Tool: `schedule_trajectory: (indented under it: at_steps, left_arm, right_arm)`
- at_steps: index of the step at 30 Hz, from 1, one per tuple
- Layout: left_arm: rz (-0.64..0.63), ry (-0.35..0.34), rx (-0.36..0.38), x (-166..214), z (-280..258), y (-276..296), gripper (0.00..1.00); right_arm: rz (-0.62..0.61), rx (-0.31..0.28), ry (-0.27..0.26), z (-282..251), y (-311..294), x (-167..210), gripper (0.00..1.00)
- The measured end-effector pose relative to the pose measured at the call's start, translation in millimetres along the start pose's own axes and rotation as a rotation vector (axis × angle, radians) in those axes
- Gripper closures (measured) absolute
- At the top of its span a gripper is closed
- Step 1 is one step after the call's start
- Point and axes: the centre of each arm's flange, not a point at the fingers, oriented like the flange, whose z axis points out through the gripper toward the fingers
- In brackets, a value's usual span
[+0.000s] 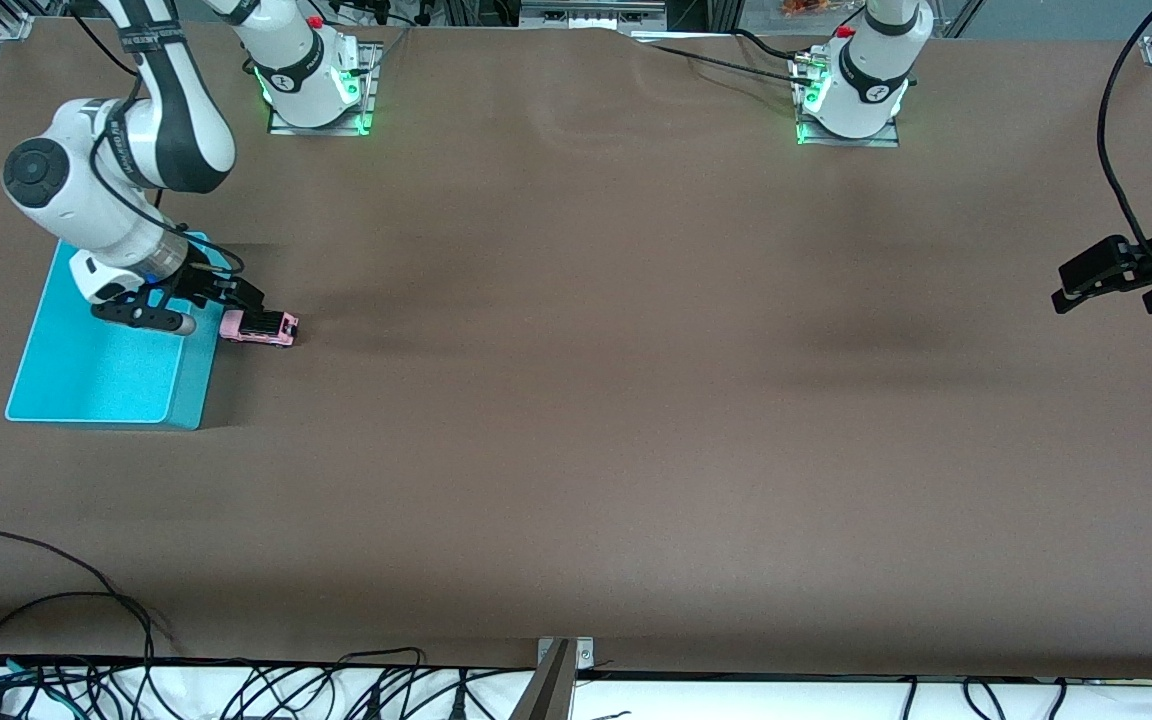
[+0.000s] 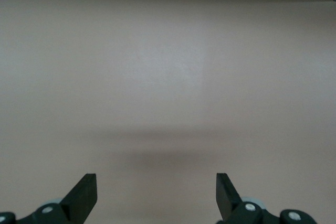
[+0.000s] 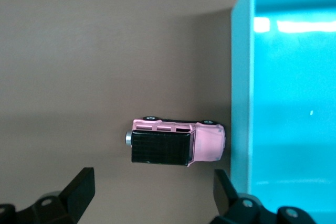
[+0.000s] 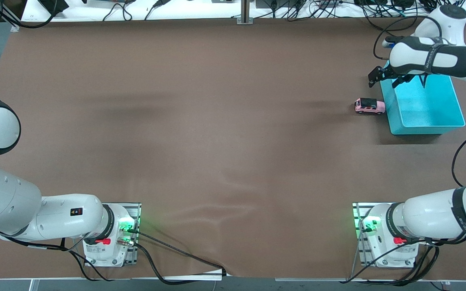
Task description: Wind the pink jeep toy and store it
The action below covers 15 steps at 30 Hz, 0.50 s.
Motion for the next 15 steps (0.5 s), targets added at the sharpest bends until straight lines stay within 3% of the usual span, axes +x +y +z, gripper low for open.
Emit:
schedule_trajectory:
  at_steps: [15]
  left_arm:
    - [0.007,-0.031,-0.001,-1.2,11.7,4.2,0.0]
  right_arm:
    - [0.565,-0.001,0.004,25.7,-2.0,-4.6,0.0]
